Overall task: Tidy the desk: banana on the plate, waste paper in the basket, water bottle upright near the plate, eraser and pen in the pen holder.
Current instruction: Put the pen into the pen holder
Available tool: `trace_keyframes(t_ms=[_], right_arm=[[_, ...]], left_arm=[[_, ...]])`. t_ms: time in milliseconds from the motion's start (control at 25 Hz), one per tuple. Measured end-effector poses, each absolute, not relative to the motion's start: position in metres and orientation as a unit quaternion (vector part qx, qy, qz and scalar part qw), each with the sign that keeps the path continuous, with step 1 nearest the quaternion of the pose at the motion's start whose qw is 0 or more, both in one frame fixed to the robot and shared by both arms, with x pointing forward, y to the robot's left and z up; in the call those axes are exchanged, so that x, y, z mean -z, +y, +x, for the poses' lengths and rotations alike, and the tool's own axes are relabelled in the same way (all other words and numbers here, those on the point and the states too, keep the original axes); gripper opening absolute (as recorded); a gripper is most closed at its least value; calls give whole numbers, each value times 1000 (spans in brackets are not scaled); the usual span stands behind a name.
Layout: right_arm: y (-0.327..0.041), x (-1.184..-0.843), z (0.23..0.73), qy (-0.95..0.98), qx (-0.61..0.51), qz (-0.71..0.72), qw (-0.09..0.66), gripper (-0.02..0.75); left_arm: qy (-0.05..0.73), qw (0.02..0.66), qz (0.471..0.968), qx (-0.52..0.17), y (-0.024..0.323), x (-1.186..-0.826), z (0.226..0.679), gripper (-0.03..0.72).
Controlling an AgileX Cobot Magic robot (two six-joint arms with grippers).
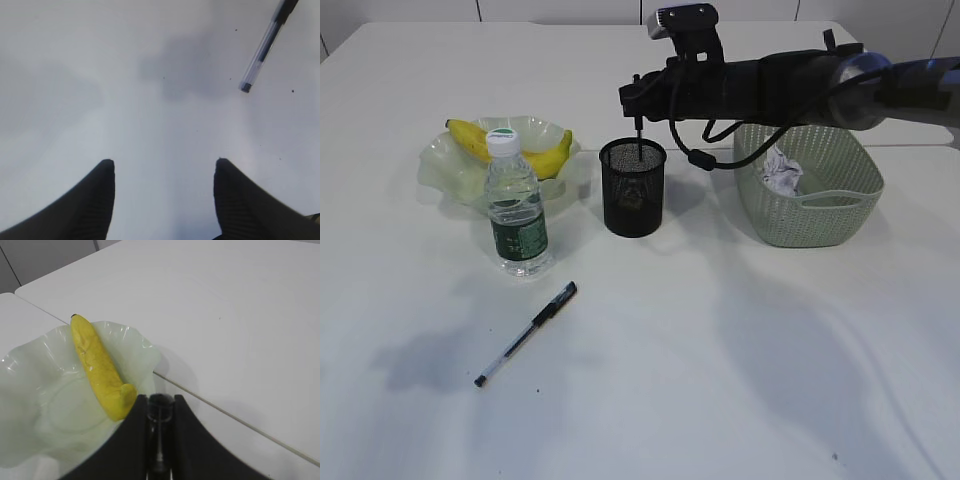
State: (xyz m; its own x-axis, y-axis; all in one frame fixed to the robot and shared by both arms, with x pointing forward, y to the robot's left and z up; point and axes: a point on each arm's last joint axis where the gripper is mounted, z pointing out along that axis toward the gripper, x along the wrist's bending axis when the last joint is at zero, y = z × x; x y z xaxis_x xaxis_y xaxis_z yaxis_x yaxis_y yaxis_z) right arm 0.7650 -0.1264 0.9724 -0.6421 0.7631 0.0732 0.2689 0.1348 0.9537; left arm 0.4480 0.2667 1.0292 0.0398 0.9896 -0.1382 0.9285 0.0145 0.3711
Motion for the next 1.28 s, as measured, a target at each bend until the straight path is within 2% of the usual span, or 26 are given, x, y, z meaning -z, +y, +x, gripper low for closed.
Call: trace_keyframes(t_ms=[320,760,1000,1280], right_arm=[[-126,-972,765,721,-551,356,225,71],[-125,-972,764,722,-555,350,219,186],[-125,-973,764,718,-560,354,216,204],[-126,-1005,758,699,-579,362,213,209]], left_arm=[[688,187,696,-84,267,-1029,448,434],[689,185,696,-80,266,-1029,448,433],[689,182,697,-77,266,-1029,447,433],[689,180,698,-76,266,-1029,447,433]])
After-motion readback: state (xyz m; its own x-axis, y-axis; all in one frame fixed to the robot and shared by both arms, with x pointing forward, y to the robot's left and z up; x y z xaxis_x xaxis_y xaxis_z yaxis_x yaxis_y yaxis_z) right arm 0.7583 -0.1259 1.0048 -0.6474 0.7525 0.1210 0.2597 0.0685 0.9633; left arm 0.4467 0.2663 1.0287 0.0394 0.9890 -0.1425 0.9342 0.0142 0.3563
